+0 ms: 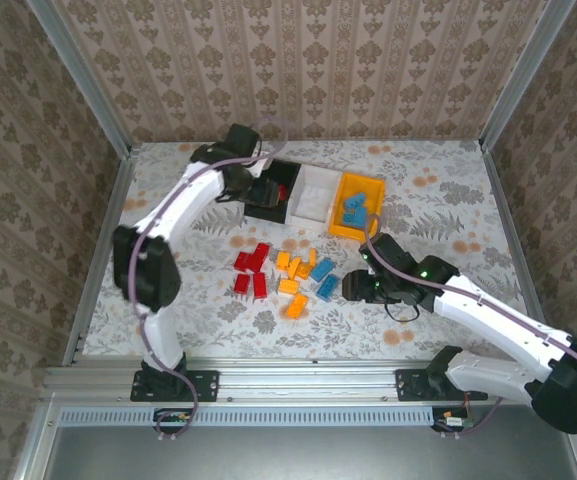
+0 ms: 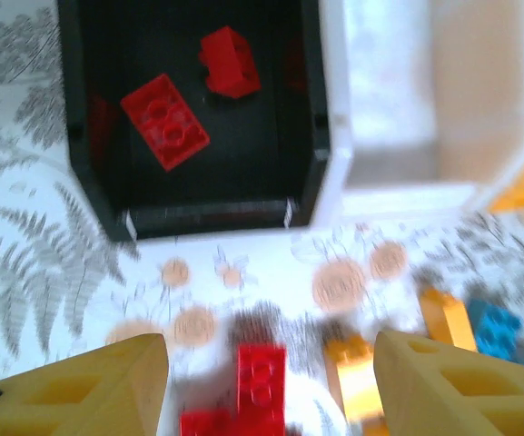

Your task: Sort the legos into containers by color

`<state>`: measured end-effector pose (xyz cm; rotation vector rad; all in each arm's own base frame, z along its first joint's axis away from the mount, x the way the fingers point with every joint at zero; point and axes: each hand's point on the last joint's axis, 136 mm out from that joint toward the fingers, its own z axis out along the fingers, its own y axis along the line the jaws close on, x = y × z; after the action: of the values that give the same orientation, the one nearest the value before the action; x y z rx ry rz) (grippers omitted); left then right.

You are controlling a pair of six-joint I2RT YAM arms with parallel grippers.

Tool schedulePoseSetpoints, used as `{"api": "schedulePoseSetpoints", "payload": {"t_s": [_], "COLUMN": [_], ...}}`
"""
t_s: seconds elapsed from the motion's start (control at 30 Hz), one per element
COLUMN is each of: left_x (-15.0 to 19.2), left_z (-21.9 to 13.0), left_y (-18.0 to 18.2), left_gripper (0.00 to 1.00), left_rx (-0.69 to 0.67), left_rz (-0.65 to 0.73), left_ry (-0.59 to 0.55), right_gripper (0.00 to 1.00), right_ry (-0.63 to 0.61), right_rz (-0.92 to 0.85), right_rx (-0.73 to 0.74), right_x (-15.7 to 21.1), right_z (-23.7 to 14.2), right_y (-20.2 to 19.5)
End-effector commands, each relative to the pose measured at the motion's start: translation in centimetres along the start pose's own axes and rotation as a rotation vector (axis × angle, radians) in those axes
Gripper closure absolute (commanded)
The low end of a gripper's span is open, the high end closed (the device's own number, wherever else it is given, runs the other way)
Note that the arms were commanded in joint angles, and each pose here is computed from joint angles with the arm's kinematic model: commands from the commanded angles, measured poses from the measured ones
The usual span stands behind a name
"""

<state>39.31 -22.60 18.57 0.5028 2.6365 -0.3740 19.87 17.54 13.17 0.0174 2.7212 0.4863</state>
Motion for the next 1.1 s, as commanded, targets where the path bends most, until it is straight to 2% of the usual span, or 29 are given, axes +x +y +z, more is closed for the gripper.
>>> {"api": "schedulePoseSetpoints", "payload": {"t_s": [0.0,0.2,0.4,0.57,0.73,1.07], "left_x": [2.3,11.2,17.3,19.0,19.4,20.6], "left_z": [-2.3,-1.4,0.4,1.1,2.6,6.2], "left_y": [-0.9,-1.7,-2.5,-2.8,-3.5,-3.2], "left_gripper": [0.37,0.37,0.36,0.37,0.38,0.39], "left_rx": [0.028,0.001,-0.046,-0.082,-0.095,-0.156], "left_rz": [-0.026,-0.06,-0.097,-0.112,-0.123,-0.163], "left_ry": [-0.048,0.029,0.073,0.076,0.1,0.194], "right_gripper": [0.42,0.42,0.42,0.42,0.41,0.41], "right_ry": [-0.029,-0.028,-0.027,-0.035,-0.029,-0.008], "right_rz": [0.009,-0.028,-0.04,-0.049,-0.085,-0.137], "right_rx": [0.021,0.0,-0.006,0.001,0.017,0.02], "right_x": [0.1,0.4,1.6,2.1,2.1,1.1], "right_z": [-1.3,-2.0,-2.6,-2.7,-2.1,0.1], "right_y": [0.1,1.0,0.4,-0.4,-0.6,-0.3]}}
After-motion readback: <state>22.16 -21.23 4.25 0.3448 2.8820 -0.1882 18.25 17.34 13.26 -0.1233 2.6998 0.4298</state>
